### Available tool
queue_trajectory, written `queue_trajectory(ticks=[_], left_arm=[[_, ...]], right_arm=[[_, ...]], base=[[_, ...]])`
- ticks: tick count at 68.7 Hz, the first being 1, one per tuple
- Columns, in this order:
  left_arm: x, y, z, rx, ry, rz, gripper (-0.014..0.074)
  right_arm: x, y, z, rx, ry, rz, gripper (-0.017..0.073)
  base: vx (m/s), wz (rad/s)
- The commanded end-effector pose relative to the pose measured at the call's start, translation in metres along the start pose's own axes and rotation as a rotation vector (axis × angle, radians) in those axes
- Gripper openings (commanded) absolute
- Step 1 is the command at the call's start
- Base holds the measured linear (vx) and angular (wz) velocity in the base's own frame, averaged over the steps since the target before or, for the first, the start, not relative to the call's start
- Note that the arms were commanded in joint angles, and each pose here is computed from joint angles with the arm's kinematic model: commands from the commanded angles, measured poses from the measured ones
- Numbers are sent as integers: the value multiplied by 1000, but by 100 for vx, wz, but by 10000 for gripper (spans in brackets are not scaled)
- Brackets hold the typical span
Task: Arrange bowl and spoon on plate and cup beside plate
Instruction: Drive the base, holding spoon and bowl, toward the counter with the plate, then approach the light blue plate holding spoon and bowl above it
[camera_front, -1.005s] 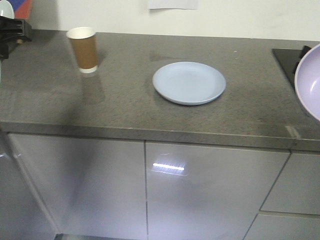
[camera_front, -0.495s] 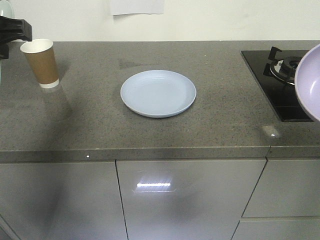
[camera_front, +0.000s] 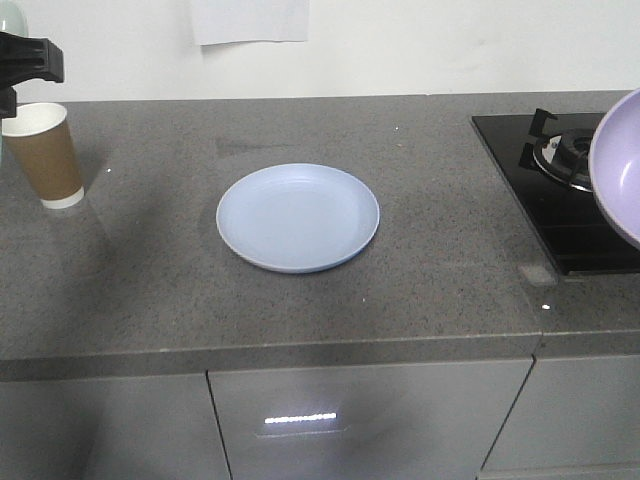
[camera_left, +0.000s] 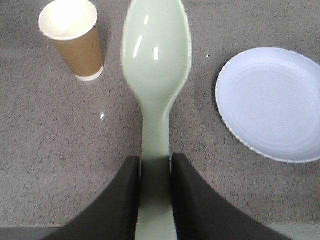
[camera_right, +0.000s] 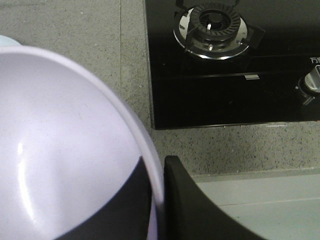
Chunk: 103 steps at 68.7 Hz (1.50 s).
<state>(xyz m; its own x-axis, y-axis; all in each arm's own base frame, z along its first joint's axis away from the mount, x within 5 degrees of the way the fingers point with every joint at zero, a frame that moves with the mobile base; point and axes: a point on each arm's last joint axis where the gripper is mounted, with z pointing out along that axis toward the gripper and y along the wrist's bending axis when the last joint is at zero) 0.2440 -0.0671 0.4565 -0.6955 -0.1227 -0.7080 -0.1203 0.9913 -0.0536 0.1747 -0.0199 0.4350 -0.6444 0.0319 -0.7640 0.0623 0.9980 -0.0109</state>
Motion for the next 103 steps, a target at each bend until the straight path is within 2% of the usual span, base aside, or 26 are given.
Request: queue_trajectory(ticks=[1, 103], left_arm=[[-7, 3, -16, 26, -94, -5, -6], [-7, 3, -16, 26, -94, -5, -6]], right_arm=[[-10, -1, -10, 13, -99, -8, -6], [-10, -1, -10, 13, -99, -8, -6]], base=[[15, -6], [12, 0]])
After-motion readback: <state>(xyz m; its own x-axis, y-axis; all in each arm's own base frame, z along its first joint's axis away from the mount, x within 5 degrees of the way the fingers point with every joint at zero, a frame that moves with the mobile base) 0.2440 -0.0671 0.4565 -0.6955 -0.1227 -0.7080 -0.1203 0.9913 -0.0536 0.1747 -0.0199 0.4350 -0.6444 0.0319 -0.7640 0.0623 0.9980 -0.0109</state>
